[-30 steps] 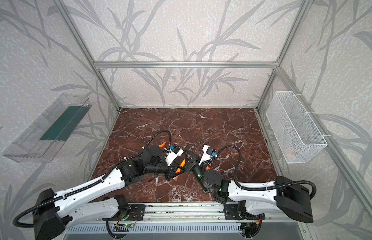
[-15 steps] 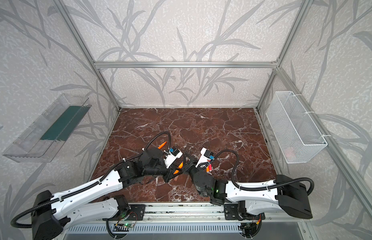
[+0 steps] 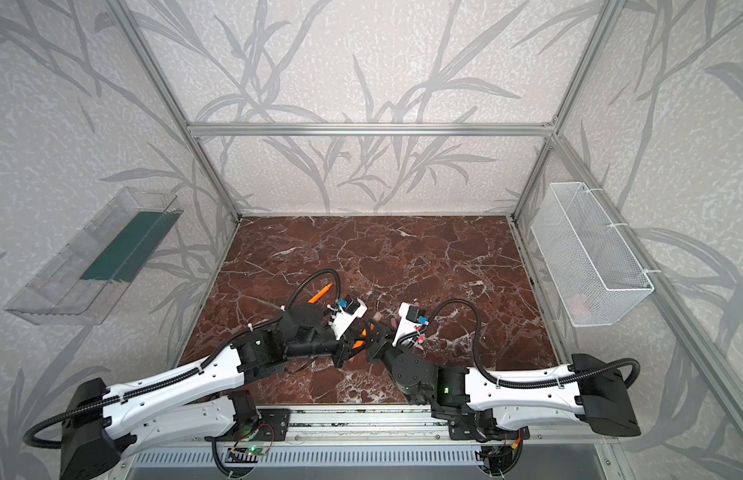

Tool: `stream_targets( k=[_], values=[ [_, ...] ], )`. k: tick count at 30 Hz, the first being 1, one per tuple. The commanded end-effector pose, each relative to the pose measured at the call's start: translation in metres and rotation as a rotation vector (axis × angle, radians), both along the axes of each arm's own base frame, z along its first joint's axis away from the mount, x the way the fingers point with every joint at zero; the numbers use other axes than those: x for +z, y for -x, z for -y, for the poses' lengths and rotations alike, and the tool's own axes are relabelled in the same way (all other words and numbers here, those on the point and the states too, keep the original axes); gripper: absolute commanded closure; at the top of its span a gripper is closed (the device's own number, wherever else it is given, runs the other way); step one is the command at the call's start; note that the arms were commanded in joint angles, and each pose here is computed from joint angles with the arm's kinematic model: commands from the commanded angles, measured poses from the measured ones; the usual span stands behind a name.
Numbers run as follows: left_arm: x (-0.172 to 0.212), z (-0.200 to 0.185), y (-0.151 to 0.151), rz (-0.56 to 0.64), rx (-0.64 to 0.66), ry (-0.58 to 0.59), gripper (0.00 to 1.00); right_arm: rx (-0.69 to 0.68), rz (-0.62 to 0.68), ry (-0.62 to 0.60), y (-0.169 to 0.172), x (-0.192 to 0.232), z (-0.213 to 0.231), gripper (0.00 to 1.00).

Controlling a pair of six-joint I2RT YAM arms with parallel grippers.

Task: Insert the pens into the pen caps

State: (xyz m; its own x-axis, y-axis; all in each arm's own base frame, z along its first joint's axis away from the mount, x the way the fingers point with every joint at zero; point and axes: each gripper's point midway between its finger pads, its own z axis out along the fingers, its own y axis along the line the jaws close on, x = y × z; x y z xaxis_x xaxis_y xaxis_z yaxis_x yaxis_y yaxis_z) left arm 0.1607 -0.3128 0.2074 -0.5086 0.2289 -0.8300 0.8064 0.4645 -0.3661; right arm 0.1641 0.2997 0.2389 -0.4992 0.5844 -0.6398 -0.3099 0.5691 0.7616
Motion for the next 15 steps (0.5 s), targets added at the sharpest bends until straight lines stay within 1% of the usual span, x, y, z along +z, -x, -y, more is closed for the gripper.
stream_targets(
  k=[1,5,11,15],
  values=[
    [0.057,0.009,-0.018,0.134,0.108,0.220,1.00,0.142,-0.004,0.154,0.021,-0.029,-0.011,0.77],
    [0.055,0.019,0.001,0.121,0.036,0.251,1.00,0.145,0.006,0.155,0.021,-0.026,-0.009,0.75],
    [0.059,0.026,0.029,0.127,-0.066,0.300,1.00,0.116,0.013,0.158,0.016,-0.024,-0.001,0.68],
    [0.062,0.025,0.039,0.135,-0.099,0.325,1.00,0.102,0.000,0.157,0.013,-0.027,0.003,0.68]
  ],
)
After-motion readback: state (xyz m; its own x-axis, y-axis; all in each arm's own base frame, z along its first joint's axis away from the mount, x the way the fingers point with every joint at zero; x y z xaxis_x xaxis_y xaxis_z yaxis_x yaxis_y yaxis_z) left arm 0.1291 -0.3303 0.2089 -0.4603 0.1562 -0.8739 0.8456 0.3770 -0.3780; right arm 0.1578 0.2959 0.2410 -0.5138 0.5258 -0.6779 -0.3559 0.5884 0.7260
